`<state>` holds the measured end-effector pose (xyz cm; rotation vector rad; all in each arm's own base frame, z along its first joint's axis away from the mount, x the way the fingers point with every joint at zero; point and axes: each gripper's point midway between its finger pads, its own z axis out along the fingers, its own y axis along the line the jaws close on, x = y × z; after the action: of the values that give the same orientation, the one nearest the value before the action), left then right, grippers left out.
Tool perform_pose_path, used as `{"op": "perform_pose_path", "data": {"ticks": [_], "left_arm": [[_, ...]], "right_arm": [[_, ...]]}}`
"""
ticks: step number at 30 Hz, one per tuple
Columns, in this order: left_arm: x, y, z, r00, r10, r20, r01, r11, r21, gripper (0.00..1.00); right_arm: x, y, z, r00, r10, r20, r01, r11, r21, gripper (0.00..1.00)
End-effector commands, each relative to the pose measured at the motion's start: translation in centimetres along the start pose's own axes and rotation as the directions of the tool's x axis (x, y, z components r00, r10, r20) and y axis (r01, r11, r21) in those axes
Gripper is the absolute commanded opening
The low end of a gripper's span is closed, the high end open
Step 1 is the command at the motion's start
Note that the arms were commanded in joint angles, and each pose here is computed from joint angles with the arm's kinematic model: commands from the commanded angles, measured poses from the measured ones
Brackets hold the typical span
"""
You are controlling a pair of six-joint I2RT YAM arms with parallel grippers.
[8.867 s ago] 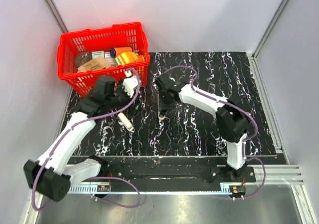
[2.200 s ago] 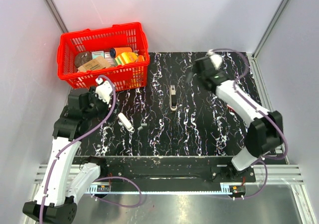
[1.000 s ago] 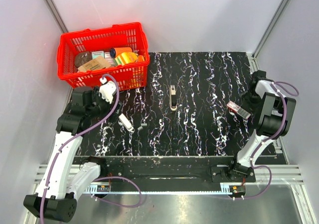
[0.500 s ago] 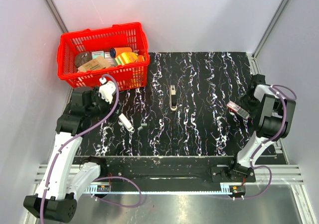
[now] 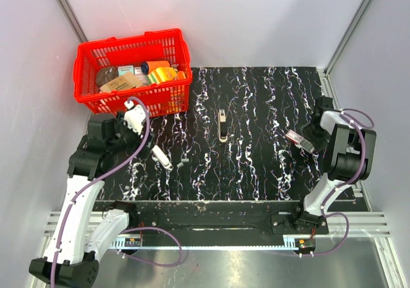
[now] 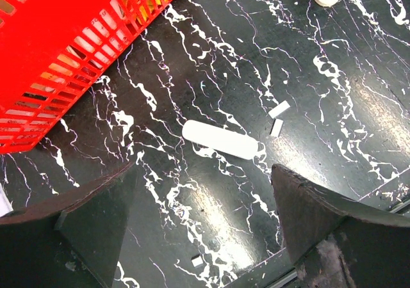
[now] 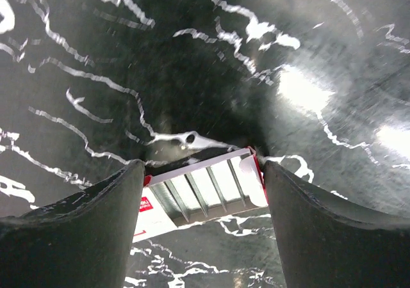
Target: Unload the staples from the stapler
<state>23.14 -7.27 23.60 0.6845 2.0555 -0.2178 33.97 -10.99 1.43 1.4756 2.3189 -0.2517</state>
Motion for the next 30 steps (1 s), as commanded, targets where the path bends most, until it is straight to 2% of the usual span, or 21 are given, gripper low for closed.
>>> {"op": "perform_pose_path", "data": {"ticks": [1, 6, 9, 13, 20, 26, 30], "left_arm": [[-1.8, 0.7, -1.3, 0.999, 0.018, 0.051, -0.016, 0.999, -0.044, 0.9], [-1.7, 0.8, -1.5, 0.998, 0.025, 0.052, -0.023, 0.998, -0.054, 0.9], [-1.5, 0.8, -1.6, 0.998, 0.029, 0.048, -0.026, 0.998, -0.055, 0.9], [-1.5, 0.8, -1.6, 0.998, 0.032, 0.05, -0.029, 0.998, -0.059, 0.9], [-1.7, 0.8, -1.9, 0.998, 0.038, 0.056, -0.035, 0.998, -0.058, 0.9], [-1.3, 0.9, -2.2, 0.997, 0.052, 0.05, -0.048, 0.996, -0.072, 0.9], [-1.5, 0.8, -2.3, 0.997, 0.05, 0.055, -0.046, 0.997, -0.067, 0.9]], "right_arm": [[4.9, 1.2, -0.1, 0.992, -0.018, -0.121, 0.014, 0.999, -0.03, 0.8], [7.4, 2.4, -0.7, 0.987, -0.06, -0.148, 0.053, 0.997, -0.051, 0.81], [8.0, 2.2, -1.4, 0.988, -0.103, -0.119, 0.101, 0.995, -0.024, 0.85], [8.2, 2.1, -2.6, 0.989, -0.108, -0.104, 0.103, 0.993, -0.051, 0.84], [10.4, 2.4, -3.1, 0.98, -0.136, -0.145, 0.128, 0.99, -0.063, 0.81], [14.8, 3.7, -5.1, 0.961, -0.237, -0.146, 0.222, 0.969, -0.107, 0.79], [17.7, 3.4, -5.3, 0.946, -0.265, -0.187, 0.246, 0.962, -0.118, 0.78]]}}
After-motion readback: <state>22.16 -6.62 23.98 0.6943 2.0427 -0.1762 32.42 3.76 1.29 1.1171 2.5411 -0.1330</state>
